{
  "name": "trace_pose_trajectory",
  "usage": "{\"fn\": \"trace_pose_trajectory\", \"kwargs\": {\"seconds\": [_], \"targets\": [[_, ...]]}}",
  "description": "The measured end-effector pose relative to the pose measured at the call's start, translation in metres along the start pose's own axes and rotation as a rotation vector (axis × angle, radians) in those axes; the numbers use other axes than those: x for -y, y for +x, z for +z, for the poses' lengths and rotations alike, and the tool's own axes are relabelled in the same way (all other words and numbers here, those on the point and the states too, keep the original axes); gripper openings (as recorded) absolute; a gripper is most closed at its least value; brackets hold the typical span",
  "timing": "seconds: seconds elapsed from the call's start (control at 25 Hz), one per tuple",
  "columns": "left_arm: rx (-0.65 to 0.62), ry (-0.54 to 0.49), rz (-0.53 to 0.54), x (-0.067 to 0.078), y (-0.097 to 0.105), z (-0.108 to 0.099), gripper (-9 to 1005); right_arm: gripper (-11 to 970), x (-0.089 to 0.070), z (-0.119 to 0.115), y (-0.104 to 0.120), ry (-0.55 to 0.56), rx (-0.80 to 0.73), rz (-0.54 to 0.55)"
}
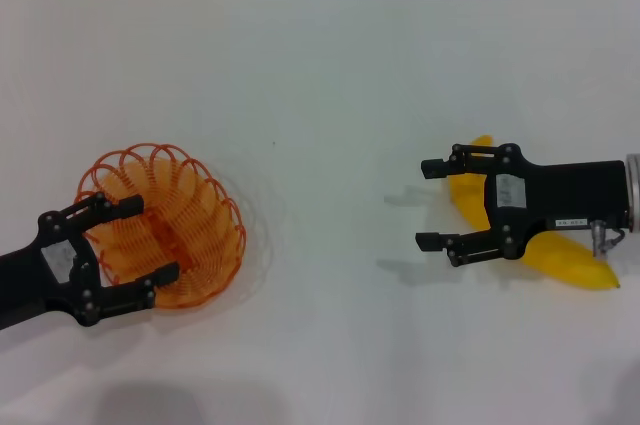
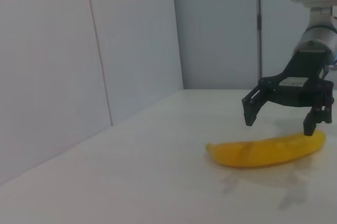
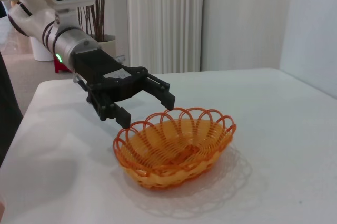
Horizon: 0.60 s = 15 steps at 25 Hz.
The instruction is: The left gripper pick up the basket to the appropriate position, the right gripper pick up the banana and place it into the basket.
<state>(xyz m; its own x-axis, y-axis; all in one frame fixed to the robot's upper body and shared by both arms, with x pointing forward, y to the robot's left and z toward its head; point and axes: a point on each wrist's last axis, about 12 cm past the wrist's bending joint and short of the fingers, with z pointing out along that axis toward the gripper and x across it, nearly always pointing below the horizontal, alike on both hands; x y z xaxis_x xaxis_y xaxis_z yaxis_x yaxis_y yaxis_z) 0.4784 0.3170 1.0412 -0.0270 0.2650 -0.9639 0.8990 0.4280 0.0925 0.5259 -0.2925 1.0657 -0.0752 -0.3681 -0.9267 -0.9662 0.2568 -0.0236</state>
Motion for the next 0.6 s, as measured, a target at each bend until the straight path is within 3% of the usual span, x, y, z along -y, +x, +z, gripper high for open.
{"fn": "trace_pose_trajectory", "kwargs": {"seconds": [0.6], "targets": [[0.002, -0.009, -0.001, -0.0013, -0.0003, -0.0006, 877, 879, 0.0004, 0.0000, 0.0004, 0.004, -0.002, 0.001]]}}
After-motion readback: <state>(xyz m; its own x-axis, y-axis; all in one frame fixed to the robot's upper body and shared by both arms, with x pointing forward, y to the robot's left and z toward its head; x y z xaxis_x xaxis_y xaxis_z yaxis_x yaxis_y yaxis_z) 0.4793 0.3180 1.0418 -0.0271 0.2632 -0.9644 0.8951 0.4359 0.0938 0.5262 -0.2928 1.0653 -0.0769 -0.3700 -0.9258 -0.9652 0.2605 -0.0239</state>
